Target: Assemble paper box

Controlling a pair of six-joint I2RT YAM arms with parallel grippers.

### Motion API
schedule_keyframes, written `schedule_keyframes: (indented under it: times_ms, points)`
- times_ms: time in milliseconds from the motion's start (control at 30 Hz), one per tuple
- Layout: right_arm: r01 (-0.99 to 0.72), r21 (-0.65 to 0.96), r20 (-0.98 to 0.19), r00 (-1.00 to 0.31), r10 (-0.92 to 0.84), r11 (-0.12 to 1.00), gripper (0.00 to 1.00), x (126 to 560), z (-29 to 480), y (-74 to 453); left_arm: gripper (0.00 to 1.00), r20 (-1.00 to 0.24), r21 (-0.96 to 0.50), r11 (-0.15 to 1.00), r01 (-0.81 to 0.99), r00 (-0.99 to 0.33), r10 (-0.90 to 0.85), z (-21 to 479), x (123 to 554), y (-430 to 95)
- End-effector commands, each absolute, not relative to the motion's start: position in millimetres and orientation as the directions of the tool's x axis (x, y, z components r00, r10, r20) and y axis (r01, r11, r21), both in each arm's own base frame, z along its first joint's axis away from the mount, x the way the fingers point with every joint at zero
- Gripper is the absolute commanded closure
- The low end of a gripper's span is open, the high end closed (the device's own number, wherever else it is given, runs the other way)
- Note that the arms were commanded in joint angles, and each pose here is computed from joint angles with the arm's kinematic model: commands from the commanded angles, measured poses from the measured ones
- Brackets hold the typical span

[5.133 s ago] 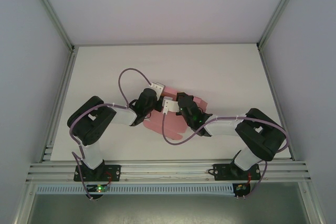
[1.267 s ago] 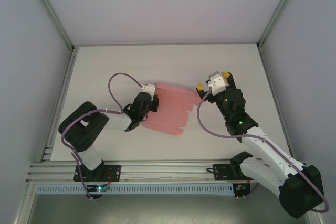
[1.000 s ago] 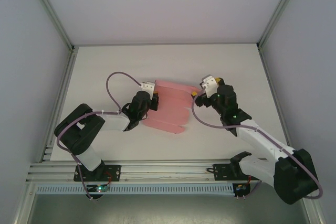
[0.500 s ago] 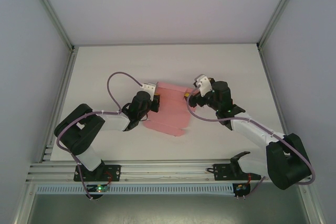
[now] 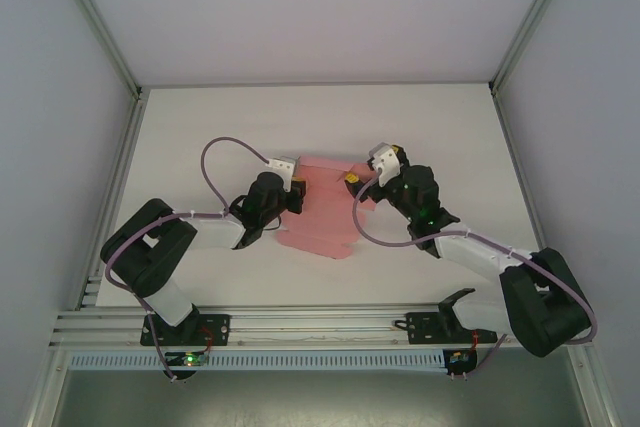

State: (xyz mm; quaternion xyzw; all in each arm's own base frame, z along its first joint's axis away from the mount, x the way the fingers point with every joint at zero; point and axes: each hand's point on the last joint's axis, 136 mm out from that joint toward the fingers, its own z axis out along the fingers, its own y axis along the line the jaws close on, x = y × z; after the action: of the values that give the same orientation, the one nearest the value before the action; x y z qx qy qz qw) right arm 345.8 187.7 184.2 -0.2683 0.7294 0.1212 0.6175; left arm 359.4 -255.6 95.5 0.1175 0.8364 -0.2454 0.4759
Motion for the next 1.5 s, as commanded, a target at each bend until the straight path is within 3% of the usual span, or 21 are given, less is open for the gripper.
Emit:
schedule_keyframes:
  times_ms: [0,267,767,933,1167,1267,1467]
  points:
    - [-0.436,-0.123,-0.991,0.004,-0.135,0.891,0.02,354.5,215.3,184.4,1.00,-0.874,-0.346,0.768,0.539,-0.482,-0.055,120.9,348.4,-281.3]
    - [-0.234,-0.072,-0.996,-0.028,-0.081,0.970,0.02,363.5,212.5,157.1,1.00,-0.865,-0.351,0.792,0.499,-0.496,-0.071,116.4,353.3,-281.2]
    - [-0.299,-0.164,-0.970,-0.124,-0.208,0.940,0.02,337.5,207.8,151.8,1.00,-0.855,-0.335,0.904,0.265,-0.488,-0.174,125.5,385.0,-248.5]
    - [-0.306,-0.065,-0.987,-0.120,-0.106,0.950,0.02,319.6,220.8,142.4,1.00,-0.848,-0.341,0.912,0.229,-0.493,-0.194,128.1,392.6,-239.2]
    - [-0.229,0.213,-0.933,-0.336,0.128,0.950,0.03,315.2,195.9,107.4,1.00,-0.844,-0.377,0.911,0.169,-0.469,-0.262,133.9,399.0,-216.5]
    - [-0.246,0.348,-0.887,-0.399,0.233,0.905,0.17,316.6,183.4,107.1,1.00,-0.846,-0.371,0.914,0.162,-0.464,-0.261,136.1,399.4,-212.3]
    - [-0.337,0.475,-0.826,-0.490,0.279,0.813,0.68,323.7,171.7,129.9,1.00,-0.844,-0.384,0.907,0.170,-0.463,-0.271,140.6,397.8,-212.8]
